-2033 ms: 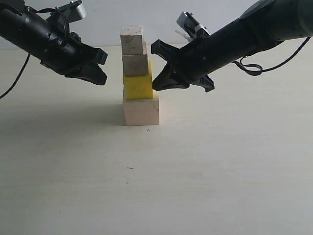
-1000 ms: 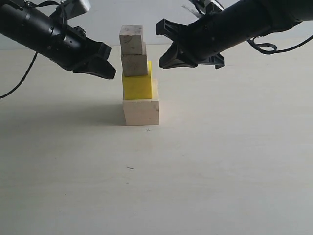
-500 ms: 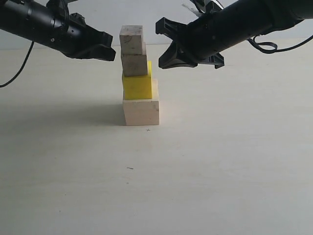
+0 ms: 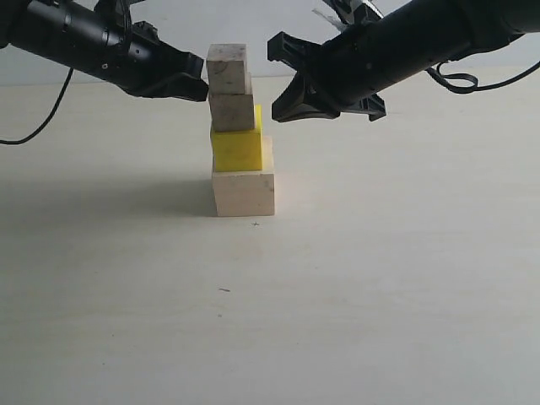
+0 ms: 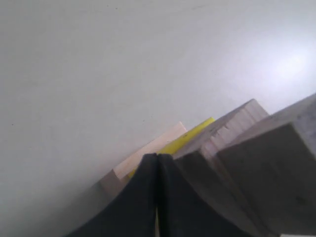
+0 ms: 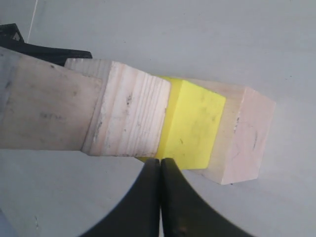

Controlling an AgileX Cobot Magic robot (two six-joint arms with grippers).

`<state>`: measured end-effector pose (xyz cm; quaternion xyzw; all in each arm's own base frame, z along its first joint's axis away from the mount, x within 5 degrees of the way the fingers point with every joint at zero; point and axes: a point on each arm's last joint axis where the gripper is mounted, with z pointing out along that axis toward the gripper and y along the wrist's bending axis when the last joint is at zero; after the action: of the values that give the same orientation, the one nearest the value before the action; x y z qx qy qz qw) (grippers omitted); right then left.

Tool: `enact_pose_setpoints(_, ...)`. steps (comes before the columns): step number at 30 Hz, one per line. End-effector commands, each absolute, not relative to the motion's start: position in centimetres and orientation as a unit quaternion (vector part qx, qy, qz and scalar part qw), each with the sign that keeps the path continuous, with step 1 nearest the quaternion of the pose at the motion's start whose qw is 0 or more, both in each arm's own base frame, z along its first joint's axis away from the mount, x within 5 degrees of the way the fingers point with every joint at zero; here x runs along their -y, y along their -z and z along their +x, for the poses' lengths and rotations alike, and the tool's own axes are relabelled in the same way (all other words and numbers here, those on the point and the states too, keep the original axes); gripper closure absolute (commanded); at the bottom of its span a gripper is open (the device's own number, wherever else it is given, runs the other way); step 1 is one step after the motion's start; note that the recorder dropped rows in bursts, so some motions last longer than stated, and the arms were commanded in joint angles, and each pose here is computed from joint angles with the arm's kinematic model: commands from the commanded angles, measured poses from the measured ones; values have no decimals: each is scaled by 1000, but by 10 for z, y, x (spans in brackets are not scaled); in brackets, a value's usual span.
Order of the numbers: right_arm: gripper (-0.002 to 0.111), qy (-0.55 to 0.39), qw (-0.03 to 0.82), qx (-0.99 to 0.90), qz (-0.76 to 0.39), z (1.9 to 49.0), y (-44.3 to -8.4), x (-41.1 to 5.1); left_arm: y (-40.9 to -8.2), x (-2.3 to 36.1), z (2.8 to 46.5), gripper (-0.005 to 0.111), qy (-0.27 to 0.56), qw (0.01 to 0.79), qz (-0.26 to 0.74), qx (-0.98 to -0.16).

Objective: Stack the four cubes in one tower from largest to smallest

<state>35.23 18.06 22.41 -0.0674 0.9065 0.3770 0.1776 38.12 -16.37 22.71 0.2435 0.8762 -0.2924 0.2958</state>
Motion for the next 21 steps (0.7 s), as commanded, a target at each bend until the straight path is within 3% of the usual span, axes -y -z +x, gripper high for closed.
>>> enact_pose_setpoints(1, 108, -375, 184, -906, -71, 352, -227, -178, -232, 164, 384, 107, 296, 310, 244, -870)
enact_pose_setpoints(21, 108, -374, 185, -906, -71, 353, -227, -178, -234, 166, 382, 107, 305, 315, 266, -858)
